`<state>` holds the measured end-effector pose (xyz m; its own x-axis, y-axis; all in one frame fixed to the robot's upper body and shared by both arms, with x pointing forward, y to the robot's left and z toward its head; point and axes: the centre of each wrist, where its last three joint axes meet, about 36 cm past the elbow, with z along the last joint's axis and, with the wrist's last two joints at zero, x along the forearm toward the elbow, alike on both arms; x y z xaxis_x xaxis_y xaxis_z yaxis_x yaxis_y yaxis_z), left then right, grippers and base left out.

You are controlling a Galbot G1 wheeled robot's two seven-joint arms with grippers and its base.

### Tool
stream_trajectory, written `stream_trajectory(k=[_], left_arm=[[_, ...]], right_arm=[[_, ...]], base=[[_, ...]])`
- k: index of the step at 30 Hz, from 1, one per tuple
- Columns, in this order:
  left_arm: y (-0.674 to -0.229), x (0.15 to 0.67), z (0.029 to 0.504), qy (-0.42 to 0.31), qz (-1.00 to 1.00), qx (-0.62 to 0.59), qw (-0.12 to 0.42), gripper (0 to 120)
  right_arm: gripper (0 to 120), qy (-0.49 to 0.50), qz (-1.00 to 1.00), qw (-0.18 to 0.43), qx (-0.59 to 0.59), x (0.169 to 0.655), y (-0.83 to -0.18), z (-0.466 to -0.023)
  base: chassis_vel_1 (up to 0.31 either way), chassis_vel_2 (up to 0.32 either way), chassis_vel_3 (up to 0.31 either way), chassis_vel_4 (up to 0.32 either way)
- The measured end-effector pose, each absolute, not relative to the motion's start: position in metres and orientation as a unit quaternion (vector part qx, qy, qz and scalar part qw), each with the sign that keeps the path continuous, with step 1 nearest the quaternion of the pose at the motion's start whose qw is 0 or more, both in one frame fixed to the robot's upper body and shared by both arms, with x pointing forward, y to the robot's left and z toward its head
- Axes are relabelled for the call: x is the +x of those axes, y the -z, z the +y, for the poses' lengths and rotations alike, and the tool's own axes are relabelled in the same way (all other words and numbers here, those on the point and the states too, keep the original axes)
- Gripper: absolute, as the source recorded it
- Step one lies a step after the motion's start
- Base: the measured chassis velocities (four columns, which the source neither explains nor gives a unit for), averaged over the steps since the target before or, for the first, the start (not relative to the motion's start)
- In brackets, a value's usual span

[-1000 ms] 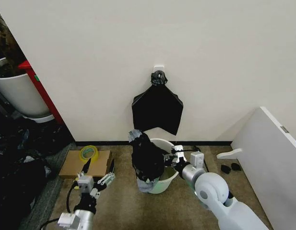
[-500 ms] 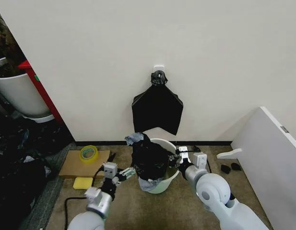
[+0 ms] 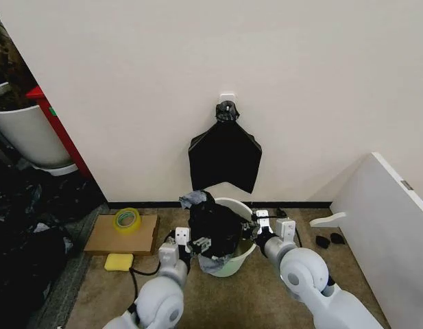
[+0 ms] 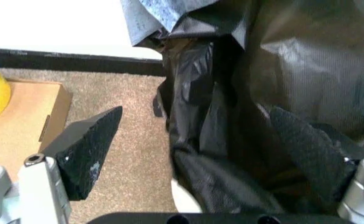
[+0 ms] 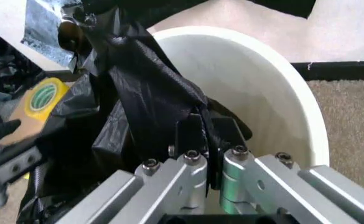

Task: Place the garbage bag over the trash bin.

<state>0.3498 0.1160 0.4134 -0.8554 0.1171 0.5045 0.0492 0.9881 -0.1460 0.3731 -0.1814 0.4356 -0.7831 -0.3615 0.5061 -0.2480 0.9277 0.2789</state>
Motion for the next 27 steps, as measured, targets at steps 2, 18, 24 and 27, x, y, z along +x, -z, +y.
stream_trajectory(k=[2,18,24,27], left_arm=[[-0.416,0.355,0.113,-0.066,-0.959,-0.039,0.274,93],[-0.418,0.415,0.092,-0.108,-0.921,-0.012,0.374,89],[-0.414,0.427,0.093,-0.107,-0.909,0.002,0.403,66],[-0.412,0.432,0.094,-0.108,-0.905,0.007,0.410,55]], right_arm=[[0,0.099,-0.939,0.287,0.162,0.373,-0.436,-0.181],[0,0.098,-0.940,0.288,0.156,0.376,-0.434,-0.181],[0,0.101,-0.939,0.290,0.155,0.376,-0.432,-0.179],[0,0.100,-0.939,0.291,0.154,0.375,-0.432,-0.180]], base=[[0.000,0.000,0.000,0.000],[0.000,0.000,0.000,0.000],[0.000,0.000,0.000,0.000],[0.000,0.000,0.000,0.000]])
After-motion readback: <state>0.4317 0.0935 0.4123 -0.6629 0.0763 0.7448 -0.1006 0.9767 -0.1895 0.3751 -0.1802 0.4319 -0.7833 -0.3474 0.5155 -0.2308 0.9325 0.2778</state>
